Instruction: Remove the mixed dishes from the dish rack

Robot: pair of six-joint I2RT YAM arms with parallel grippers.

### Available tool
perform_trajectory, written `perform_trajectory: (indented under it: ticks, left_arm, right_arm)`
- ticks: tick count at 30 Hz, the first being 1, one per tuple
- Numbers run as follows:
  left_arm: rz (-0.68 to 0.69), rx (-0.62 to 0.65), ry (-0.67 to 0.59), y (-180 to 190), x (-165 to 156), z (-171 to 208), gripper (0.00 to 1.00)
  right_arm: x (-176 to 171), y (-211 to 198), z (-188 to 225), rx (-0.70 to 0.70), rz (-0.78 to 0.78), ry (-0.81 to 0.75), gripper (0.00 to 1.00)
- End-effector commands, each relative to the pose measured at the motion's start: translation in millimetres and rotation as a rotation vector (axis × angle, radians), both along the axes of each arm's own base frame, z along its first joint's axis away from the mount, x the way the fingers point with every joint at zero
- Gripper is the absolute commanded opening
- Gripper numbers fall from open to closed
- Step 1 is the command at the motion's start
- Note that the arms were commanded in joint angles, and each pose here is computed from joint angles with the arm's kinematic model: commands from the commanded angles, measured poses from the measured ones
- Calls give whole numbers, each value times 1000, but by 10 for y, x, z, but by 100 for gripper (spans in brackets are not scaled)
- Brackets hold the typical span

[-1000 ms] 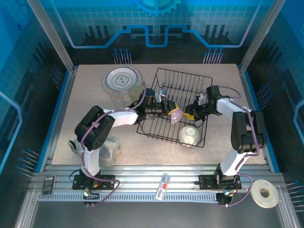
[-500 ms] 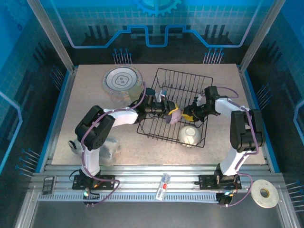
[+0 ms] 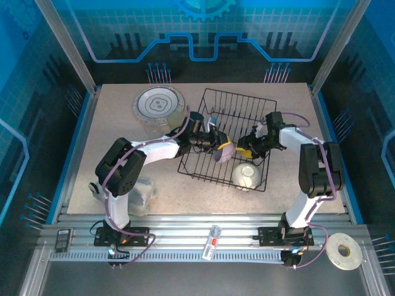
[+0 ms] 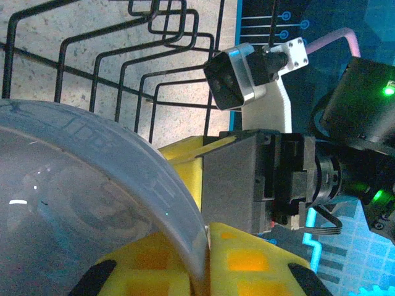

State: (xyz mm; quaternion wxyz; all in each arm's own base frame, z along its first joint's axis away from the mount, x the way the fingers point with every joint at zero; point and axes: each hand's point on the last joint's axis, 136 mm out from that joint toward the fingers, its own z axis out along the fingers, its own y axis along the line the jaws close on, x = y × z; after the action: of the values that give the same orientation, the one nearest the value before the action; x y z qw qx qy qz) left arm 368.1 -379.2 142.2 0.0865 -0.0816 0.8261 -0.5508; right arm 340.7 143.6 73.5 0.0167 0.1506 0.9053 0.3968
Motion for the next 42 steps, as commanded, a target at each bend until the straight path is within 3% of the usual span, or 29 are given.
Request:
perform_trajectory:
  ticks: [1, 27, 35, 42]
  left_arm:
    - [-26, -23, -80, -10, -46, 367, 0]
    - [-9, -2, -198, 195, -195, 1058, 0]
    - [-4, 214, -279, 462, -261, 1284, 0]
    - [89, 496, -289, 1061, -336, 1346, 0]
  right_arm:
    - [-143, -14, -16, -13, -18, 81, 44]
    - [-131, -11, 114, -7, -10, 37, 51]
    - [-32, -19, 273, -7, -17, -2, 52]
    - [-98, -33, 444, -9, -30, -39, 53]
